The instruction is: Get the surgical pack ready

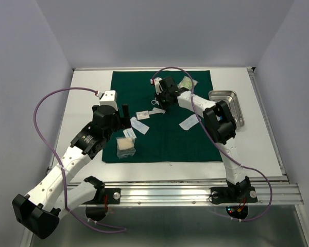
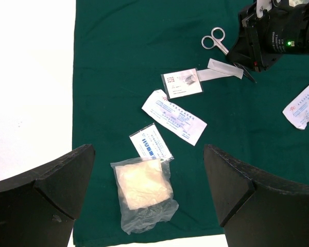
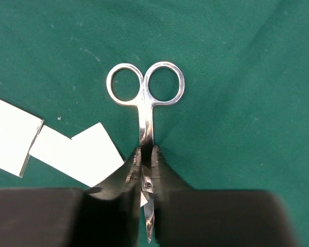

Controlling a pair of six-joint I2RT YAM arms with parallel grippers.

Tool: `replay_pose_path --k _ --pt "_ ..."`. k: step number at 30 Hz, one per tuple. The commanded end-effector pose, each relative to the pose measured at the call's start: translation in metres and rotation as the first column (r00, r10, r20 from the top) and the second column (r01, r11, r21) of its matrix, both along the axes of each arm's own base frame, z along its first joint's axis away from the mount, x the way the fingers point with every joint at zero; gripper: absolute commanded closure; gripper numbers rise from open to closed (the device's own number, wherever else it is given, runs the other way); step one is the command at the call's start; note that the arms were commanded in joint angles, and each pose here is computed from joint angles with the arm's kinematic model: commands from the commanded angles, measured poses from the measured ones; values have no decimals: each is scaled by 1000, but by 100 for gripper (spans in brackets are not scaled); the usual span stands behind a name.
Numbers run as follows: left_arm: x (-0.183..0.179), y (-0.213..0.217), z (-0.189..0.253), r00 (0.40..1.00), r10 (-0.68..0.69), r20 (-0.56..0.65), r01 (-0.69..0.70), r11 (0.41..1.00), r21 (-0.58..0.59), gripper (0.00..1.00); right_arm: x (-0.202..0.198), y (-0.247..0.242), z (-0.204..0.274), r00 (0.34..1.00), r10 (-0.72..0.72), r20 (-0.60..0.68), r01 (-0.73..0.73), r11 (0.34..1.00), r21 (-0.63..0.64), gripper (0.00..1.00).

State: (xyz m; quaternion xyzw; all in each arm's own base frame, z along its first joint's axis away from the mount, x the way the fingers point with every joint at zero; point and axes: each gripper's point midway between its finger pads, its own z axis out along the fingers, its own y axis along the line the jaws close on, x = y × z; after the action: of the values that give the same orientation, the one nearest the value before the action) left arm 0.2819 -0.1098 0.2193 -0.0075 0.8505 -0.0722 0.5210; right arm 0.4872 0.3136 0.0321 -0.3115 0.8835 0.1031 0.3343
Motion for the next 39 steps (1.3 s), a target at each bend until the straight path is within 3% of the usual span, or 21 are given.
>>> replay_pose_path --k 1,13,25,30,39 --pt "4 2 8 999 16 35 -15 1000 -13 1 -23 -16 -35 996 -7 -94 -1 996 -94 96" --pt "4 2 8 999 14 36 -14 1000 -15 1 -3 -25 59 991 -109 80 113 993 -42 99" --pt "2 2 12 999 11 48 -10 1000 -22 1 -12 -46 87 965 -235 117 239 971 -23 99" --pt "2 0 11 999 4 46 -3 1000 -27 1 -8 -99 115 932 -345 114 340 939 58 99" --pt "4 -5 10 999 -16 45 17 999 -32 1 -26 -217 129 858 -503 109 496 864 80 99"
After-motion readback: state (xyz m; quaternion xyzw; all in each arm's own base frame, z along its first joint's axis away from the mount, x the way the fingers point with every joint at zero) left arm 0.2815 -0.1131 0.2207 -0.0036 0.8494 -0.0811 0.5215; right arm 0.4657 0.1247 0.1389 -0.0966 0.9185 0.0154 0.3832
